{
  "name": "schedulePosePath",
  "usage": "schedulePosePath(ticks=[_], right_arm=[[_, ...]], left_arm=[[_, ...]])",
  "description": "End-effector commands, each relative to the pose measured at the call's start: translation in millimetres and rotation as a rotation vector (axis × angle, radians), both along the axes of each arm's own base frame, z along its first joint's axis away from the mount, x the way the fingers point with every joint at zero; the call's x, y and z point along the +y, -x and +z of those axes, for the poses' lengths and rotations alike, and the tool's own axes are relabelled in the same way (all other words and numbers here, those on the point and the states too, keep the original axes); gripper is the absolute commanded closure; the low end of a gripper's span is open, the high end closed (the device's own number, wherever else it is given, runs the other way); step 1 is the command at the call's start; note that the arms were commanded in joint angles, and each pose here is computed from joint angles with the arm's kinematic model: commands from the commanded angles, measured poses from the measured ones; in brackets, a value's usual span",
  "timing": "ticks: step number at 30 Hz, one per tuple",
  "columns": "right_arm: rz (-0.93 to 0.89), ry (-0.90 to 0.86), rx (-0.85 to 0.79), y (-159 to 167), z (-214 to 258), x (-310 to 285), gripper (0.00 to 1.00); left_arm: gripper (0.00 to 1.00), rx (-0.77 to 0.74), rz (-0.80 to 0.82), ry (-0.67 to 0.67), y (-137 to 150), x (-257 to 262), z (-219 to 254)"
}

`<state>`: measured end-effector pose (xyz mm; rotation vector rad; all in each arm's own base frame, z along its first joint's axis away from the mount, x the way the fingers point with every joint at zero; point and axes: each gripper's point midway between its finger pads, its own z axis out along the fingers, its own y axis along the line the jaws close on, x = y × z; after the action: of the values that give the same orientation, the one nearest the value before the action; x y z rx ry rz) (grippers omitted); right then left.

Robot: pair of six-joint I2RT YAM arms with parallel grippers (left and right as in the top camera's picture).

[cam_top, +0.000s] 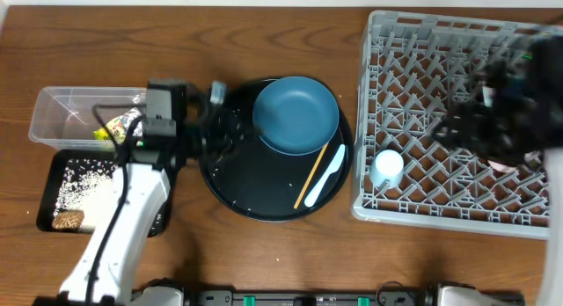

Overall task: Sort waste into correct bins and load items into the dishwasher rack
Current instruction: 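Open the right gripper and withdraw it from the cup in the rack, then move the right gripper to the right edge of the blue plate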

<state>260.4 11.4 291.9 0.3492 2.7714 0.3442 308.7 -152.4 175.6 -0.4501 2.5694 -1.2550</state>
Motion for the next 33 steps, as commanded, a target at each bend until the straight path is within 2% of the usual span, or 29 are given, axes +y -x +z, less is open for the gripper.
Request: schedulePosePath(ticks=[1, 5, 9, 16, 21, 24, 27, 30, 33], right_arm=[[-0.050, 0.063, -0.120, 17, 28, -18, 0.21], [-0.088, 0.105, -0.155, 31, 36, -27, 0.30], [-0.077, 0.098, -0.117, 37, 27, -25, 0.39], [0.230, -0.182, -0.114, 28, -4, 33, 0.43], [0.283, -0.215, -0.048, 19, -47, 46, 0.44], [0.376, -0.250, -0.040, 16, -71, 71, 0.46], [0.439, -0.278, -0.026, 15, -92, 99, 0.55], [0.452, -0.301, 0.003, 14, -114, 123, 0.72], [0.459, -0.280, 0.019, 12, -137, 138, 0.82]], left_arm=[[0.94, -0.089, 0.182, -0.539, -14, 71, -34], [0.94, -0.095, 0.113, -0.579, -7, 57, -40], [0.94, -0.115, 0.130, -0.651, -15, 60, -46], [0.94, -0.080, 0.113, -0.672, -16, 59, -60], [0.94, -0.064, 0.101, -0.668, -12, 58, -62], [0.94, -0.043, 0.094, -0.675, -7, 59, -64], [0.94, -0.025, 0.088, -0.681, -3, 60, -67], [0.94, -0.002, 0.079, -0.688, 3, 62, -69], [0.93, 0.023, 0.070, -0.697, 9, 63, -72]])
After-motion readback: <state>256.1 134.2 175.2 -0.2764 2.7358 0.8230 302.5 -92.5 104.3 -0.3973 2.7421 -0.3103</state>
